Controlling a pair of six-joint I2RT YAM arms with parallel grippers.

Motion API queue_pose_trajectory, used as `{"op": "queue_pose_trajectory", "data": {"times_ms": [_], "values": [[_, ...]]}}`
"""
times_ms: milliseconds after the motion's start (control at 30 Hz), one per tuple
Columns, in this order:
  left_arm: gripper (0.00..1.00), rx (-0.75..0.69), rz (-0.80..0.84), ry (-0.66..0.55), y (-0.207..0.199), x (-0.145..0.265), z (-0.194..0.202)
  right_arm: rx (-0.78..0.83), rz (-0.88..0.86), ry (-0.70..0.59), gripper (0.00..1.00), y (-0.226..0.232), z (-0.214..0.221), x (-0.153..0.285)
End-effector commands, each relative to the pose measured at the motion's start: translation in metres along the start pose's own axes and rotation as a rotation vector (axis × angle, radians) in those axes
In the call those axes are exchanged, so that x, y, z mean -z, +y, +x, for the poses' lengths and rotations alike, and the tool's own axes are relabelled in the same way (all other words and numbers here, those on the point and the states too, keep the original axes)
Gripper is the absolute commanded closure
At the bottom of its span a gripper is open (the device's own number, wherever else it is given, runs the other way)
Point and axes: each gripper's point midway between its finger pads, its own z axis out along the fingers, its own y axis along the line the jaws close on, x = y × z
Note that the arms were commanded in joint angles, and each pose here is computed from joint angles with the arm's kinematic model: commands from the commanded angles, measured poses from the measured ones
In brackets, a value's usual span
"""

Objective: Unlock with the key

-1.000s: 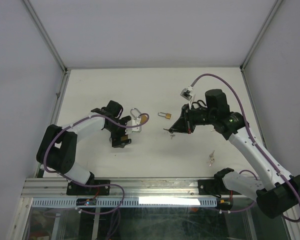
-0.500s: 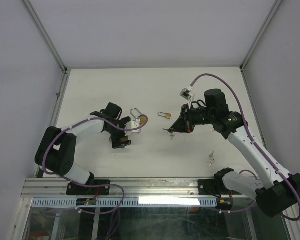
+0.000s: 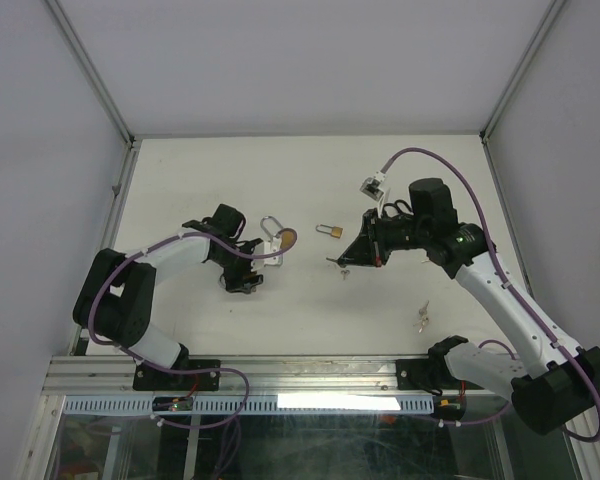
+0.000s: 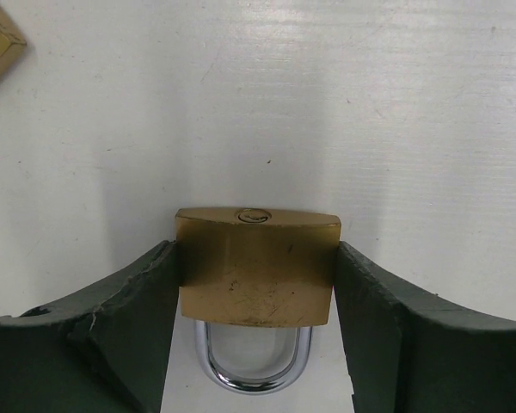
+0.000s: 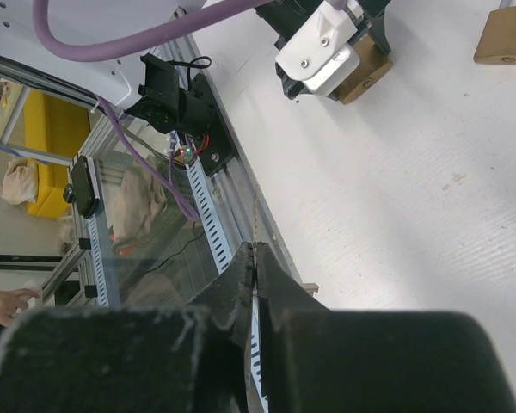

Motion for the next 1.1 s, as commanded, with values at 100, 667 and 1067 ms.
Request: {"op": "queue_pose_trajectory", "data": {"times_ms": [100,667,1067], "values": [[1.0,-0.196,-0.198,-0.311,0.027,0.063,-0.09,-0.042,0.003,-0.022,1.0,0.009,-0.015,0.005],[1.0,-0.829,-0.809,-0.645,-0.005,0.214,-0.278,0.004,0.134,-0.032,1.0,0.034,-0.056,-0.009],[1.0,-0.824,-0.782,-0.694,-0.019,0.213,-0.295,0.015,0.147,-0.092,1.0,0.033,-0.067,-0.013]]}}
